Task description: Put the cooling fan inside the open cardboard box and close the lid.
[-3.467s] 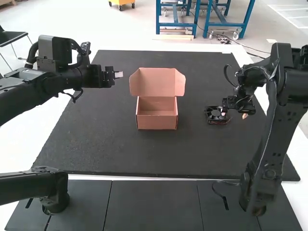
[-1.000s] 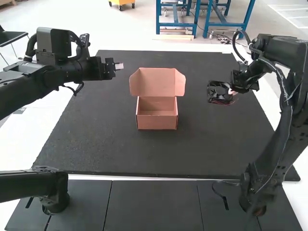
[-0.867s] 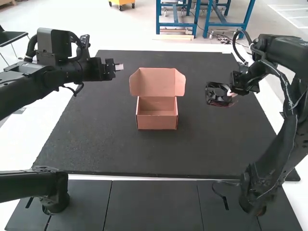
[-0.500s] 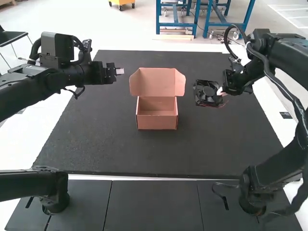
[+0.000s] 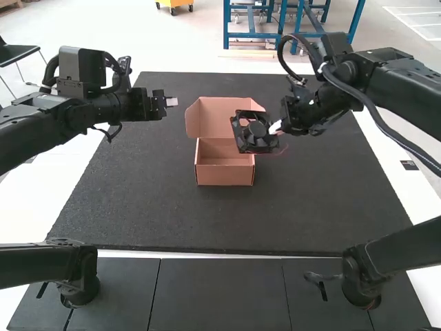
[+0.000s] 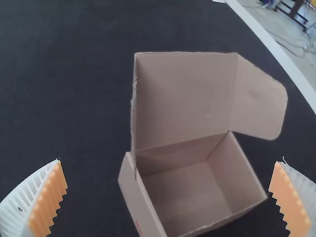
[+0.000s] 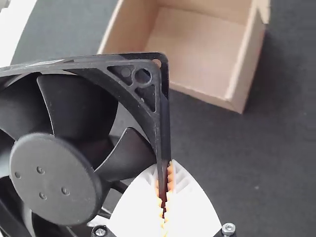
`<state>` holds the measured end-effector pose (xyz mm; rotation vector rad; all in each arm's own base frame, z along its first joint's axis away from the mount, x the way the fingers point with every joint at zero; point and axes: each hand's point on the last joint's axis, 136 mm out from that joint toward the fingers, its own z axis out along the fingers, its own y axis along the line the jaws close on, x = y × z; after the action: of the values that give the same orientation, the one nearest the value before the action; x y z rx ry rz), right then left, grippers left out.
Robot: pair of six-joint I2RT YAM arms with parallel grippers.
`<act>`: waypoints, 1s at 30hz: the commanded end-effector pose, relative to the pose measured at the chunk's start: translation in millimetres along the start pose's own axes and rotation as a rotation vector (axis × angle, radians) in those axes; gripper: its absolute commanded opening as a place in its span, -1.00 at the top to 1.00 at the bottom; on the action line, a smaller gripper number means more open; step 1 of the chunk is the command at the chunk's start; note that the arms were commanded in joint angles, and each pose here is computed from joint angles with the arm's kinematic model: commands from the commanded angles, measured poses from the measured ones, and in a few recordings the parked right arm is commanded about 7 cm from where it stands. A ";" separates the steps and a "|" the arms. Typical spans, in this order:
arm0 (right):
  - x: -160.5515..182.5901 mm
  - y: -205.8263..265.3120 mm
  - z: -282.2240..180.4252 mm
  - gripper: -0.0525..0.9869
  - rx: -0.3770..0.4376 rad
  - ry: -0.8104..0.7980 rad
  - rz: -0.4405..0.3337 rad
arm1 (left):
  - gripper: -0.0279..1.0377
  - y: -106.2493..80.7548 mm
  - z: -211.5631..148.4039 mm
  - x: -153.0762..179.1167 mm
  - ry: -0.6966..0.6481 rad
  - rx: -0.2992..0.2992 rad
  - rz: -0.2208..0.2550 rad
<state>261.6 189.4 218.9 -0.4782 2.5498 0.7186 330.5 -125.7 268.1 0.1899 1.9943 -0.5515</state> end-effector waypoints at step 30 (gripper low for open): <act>-26.9 26.4 69.6 0.94 -0.030 -0.008 -0.062 | -0.87 0.8 -3.0 -12.1 -0.044 -0.003 -0.020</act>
<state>284.4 244.3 166.7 -0.5302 2.5900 0.7202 332.4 -126.2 272.9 0.1735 1.9758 -0.5645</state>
